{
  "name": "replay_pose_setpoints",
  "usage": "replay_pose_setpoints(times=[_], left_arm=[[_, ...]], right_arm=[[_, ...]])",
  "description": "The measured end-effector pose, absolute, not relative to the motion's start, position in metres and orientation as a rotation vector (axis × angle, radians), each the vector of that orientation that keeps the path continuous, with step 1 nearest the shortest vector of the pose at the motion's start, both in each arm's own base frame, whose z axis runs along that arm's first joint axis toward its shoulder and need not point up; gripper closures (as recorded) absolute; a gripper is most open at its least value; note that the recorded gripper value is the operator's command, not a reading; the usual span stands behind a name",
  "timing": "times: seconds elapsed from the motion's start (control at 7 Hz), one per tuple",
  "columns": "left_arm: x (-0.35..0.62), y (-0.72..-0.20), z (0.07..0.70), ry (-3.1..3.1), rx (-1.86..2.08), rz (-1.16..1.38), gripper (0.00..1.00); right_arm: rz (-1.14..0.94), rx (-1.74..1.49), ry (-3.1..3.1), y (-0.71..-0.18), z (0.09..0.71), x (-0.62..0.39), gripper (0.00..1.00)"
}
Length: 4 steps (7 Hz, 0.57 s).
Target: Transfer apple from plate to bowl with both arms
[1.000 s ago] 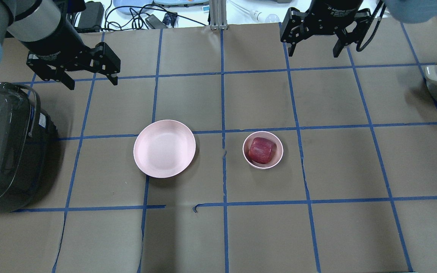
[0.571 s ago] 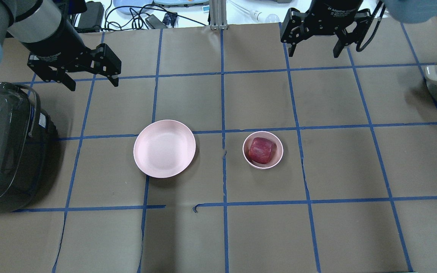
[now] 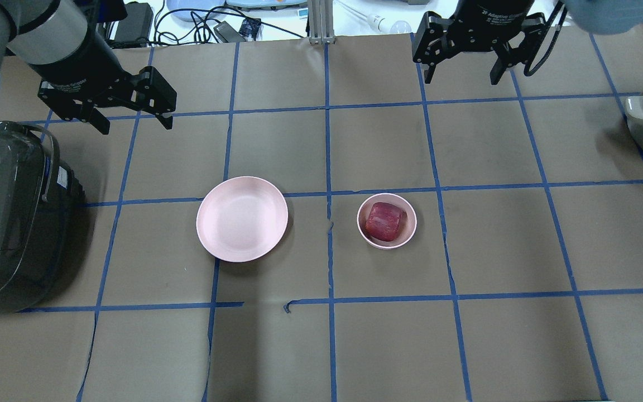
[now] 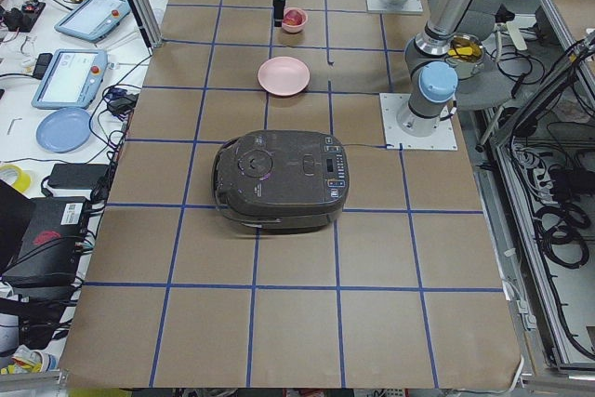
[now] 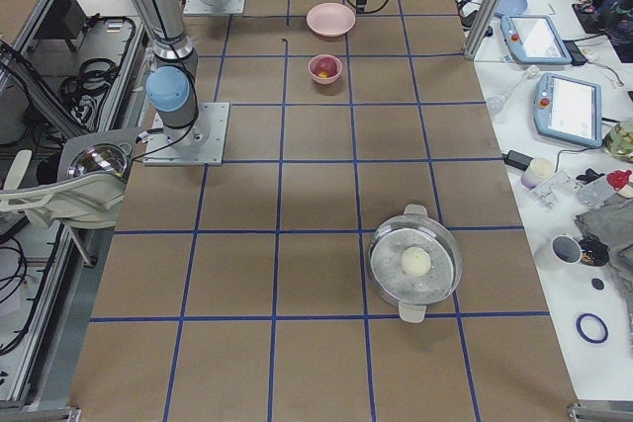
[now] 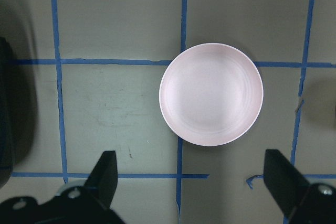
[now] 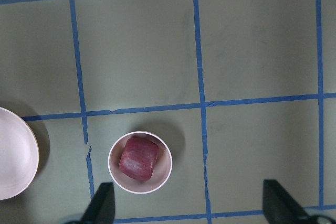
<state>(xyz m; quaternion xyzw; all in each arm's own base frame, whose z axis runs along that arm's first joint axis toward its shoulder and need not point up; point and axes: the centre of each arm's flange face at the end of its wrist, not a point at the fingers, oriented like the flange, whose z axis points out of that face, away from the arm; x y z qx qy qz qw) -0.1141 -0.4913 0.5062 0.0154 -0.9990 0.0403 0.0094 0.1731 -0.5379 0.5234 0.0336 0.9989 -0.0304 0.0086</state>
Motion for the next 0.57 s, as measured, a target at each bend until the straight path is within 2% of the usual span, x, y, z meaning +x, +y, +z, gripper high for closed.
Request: replay_pose_setpoints(times=[0.57], left_arm=[[-0.1146,-0.4917,0.5077,-3.119,0.045,0.129,0.00]], right_arm=[[-0.098,0.105,3.120,-0.5386,0.5233,0.1733,0.00]])
